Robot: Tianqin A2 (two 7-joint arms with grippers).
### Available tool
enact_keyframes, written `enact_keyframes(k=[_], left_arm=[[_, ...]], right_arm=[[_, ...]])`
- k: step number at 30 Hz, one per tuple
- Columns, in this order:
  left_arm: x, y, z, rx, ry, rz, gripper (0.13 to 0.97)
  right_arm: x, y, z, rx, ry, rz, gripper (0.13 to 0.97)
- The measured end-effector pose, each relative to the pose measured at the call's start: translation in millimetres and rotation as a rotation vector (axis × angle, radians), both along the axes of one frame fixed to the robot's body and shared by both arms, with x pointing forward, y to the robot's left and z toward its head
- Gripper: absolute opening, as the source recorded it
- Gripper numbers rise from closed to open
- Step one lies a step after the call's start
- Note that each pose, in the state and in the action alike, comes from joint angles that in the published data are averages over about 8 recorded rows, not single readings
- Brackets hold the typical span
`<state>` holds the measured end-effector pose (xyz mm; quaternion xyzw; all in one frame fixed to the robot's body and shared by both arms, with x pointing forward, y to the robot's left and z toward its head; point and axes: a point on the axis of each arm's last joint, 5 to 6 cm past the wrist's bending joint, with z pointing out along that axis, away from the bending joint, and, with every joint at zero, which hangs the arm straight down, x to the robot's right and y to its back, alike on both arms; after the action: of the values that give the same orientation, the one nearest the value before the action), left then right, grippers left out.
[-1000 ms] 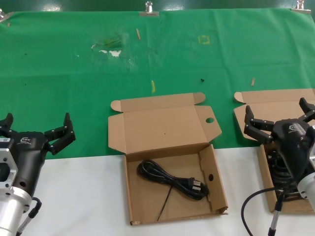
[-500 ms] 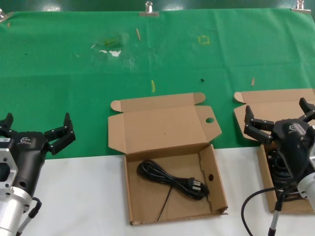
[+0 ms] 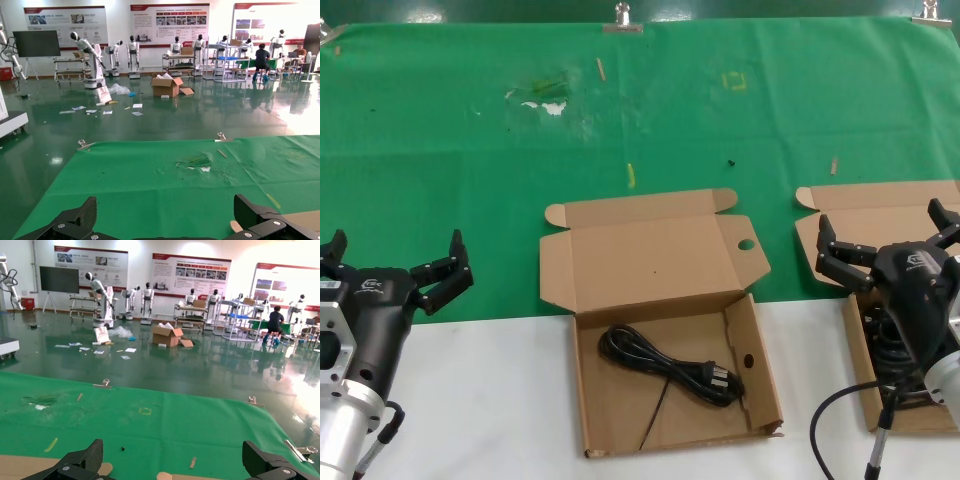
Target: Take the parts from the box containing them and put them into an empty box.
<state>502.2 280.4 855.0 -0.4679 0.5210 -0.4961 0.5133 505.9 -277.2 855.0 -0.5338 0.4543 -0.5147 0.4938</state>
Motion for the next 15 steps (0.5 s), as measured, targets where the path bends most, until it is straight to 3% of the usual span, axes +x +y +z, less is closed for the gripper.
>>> enact_keyframes(k=[15], left_arm=[[0.0,0.0,0.0,0.000,0.000,0.000,0.966]], right_arm=[[0.0,0.0,0.0,0.000,0.000,0.000,0.966]])
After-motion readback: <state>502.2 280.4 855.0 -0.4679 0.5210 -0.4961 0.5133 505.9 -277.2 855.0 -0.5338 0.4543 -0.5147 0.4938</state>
